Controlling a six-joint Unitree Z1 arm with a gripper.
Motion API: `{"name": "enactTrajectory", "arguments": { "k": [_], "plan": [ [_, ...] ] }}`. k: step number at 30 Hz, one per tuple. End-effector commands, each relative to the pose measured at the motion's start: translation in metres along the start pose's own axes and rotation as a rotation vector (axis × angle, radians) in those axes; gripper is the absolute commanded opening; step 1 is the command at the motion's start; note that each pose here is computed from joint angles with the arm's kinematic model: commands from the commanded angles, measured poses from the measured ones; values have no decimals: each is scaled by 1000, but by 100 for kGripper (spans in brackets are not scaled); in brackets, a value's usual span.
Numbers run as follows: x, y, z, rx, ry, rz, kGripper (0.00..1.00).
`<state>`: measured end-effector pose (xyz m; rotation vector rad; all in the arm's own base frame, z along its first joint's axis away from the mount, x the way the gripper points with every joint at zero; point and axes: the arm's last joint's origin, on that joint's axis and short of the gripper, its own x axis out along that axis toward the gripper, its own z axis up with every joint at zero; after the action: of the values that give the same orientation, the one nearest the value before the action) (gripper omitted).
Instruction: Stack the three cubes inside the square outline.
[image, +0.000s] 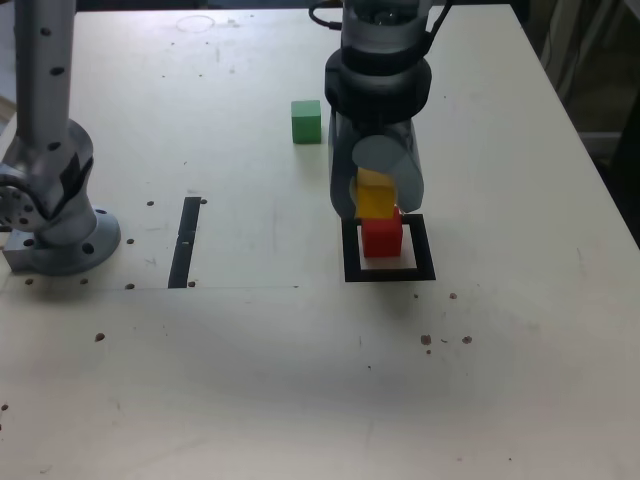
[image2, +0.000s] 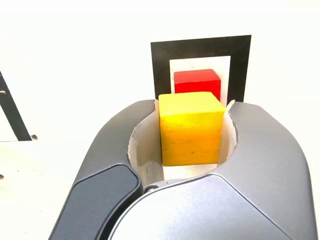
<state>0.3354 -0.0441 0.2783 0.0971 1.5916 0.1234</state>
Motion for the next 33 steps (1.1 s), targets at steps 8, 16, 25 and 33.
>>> {"name": "enactTrajectory", "arguments": {
  "k": [8,16,25,33],
  "plan": [
    [3,-3,2,-1,0,0,26],
    [10,-4,4,1,0,1,27],
    [16,-3,6,-1,-8,6,28],
    [18,-2,7,-3,-12,9,40]
  ]
}}
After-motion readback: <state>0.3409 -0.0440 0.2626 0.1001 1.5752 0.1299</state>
